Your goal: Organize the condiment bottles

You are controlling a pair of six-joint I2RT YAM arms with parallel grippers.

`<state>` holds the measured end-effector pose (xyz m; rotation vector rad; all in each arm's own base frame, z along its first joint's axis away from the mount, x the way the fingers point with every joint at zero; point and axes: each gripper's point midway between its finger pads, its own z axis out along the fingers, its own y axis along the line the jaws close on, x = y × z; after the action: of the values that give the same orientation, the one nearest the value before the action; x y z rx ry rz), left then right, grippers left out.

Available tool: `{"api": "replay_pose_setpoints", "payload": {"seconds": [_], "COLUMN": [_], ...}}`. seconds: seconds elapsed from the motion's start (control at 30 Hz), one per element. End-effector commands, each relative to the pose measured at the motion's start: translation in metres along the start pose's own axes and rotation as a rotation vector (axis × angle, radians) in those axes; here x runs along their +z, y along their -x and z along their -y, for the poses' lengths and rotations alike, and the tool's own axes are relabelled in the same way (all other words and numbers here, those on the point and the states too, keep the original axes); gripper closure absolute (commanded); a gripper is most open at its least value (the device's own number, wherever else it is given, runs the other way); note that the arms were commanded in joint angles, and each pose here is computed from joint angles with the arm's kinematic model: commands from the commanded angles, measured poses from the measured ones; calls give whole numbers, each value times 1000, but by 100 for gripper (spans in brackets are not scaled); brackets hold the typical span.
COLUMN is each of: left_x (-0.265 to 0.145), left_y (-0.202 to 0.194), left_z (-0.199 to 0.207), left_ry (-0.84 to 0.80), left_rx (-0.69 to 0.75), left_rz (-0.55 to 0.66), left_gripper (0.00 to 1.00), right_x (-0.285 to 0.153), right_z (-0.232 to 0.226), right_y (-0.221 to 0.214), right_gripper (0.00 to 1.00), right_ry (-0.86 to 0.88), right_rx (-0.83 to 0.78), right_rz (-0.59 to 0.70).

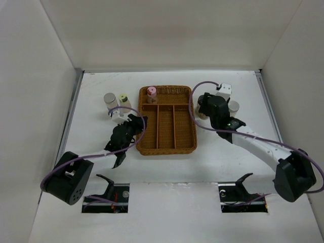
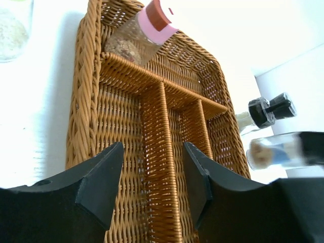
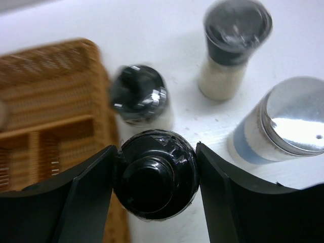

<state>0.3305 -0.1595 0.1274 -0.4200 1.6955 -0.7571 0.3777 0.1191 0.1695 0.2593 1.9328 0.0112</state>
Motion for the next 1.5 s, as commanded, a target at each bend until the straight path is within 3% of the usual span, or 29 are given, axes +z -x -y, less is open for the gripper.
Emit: {"api": "replay_pose_setpoints", "payload": {"seconds": [0.0,0.27,0.53,0.8,0.93,1.0,1.2,1.4,1.47], "left_x": [1,-1,-1,-3,-3,-2,-4,-4,-5], "left_y": [12,13,9,10,9,9,11,11,11], "left_z": [9,10,13,15,17,16,16,16,15], "left_ry": [-40,-49,-59,-64,-70,-69,-69,-67,-67], "left_rx": [-44,-52,-56,-58,-55,-54,-49,-48,-56], "left_rz": [47,48,34,40,39,35,44,47,46], "left_gripper": [51,51,50,50,50,50,50,50,50], "right_x": [-25,3,66,87,91,90,63,26,18], "right_z": [-41,-165,-238,-242,-244,-243,-231,-193,-163], "right_y": [66,103,68,18,-1,2,44,76,80], "right_gripper": [54,56,55,52,34,23,14,12,19], "right_ry": [116,359,395,371,356,348,354,361,332], "right_rx": [70,74,-50,-53,-56,-48,-14,17,25], "right_rz": [140,184,112,21,-5,3,74,132,153]}}
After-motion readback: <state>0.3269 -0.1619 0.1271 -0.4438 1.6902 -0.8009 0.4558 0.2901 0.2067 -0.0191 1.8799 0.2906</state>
